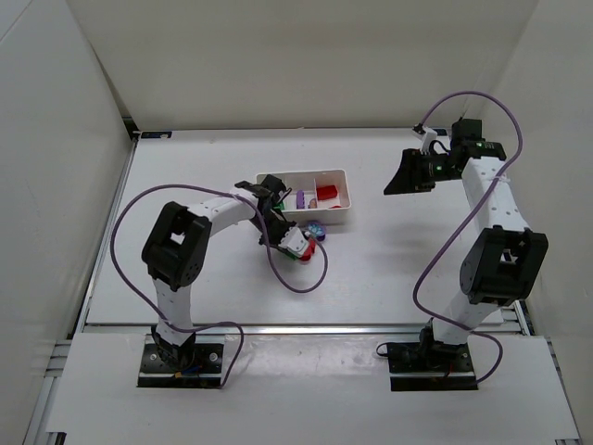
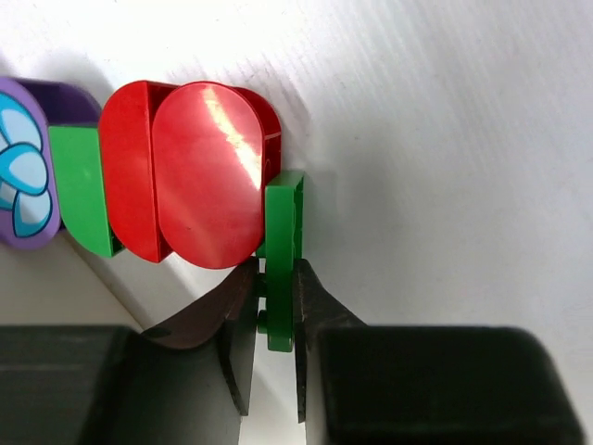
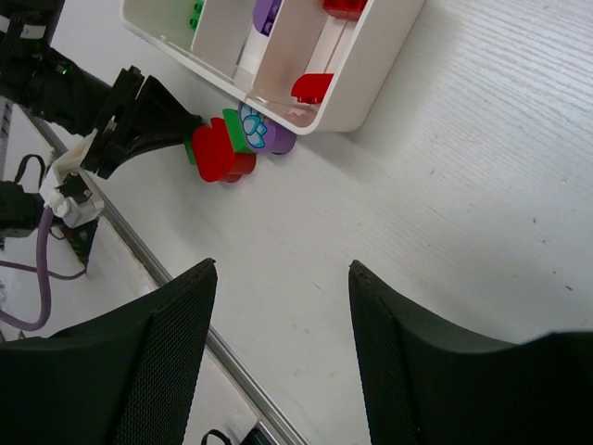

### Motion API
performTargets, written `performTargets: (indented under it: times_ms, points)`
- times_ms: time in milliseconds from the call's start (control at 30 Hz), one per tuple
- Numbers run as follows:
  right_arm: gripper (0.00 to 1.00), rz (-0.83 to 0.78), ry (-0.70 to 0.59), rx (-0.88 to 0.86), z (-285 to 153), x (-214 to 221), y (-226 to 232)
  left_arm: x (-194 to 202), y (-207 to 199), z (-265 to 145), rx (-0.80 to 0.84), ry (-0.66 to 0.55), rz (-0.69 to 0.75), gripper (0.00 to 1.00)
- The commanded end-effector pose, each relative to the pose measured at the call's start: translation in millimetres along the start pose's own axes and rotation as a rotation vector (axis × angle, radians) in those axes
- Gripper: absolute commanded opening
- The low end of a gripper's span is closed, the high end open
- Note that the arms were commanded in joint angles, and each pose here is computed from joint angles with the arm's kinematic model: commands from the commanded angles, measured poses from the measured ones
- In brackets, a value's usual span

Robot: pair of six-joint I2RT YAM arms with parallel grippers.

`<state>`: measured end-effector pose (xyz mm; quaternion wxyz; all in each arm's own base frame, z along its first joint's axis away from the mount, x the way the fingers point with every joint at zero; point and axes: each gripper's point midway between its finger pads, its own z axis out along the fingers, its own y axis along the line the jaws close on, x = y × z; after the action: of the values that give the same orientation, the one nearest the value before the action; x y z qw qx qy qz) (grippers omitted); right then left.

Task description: Sort the legos into containers by color

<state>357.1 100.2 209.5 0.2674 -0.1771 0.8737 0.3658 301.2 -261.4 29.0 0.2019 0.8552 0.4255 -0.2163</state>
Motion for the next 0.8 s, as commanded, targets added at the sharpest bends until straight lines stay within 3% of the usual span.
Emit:
performTargets:
  times_ms: [0, 233, 367, 500, 667, 767]
  points:
    - [0.63, -0.005, -0.050, -0.055, 0, -18, 9, -29, 17, -29, -0.151, -0.037, 0.033, 0.26]
    - [0.64, 0.123, -0.067, -0.192, 12, -27, 24, -67, 20, -65, -0.383, -0.088, 0.155, 0.22]
    - [0.67, 0.181, -0.055, -0.337, 17, -30, 48, -99, 9, -85, -0.503, -0.094, 0.356, 0.22]
    - [0.68, 0.212, -0.044, -0.444, 23, -38, 68, -121, 0, -84, -0.548, -0.106, 0.462, 0.22]
    - [0.69, 0.165, 0.012, -0.475, 39, -29, 87, -132, 2, -91, -0.583, -0.103, 0.477, 0.21]
    - [0.69, 0.120, 0.027, -0.447, 42, -20, 88, -128, 22, -101, -0.632, -0.093, 0.335, 0.20]
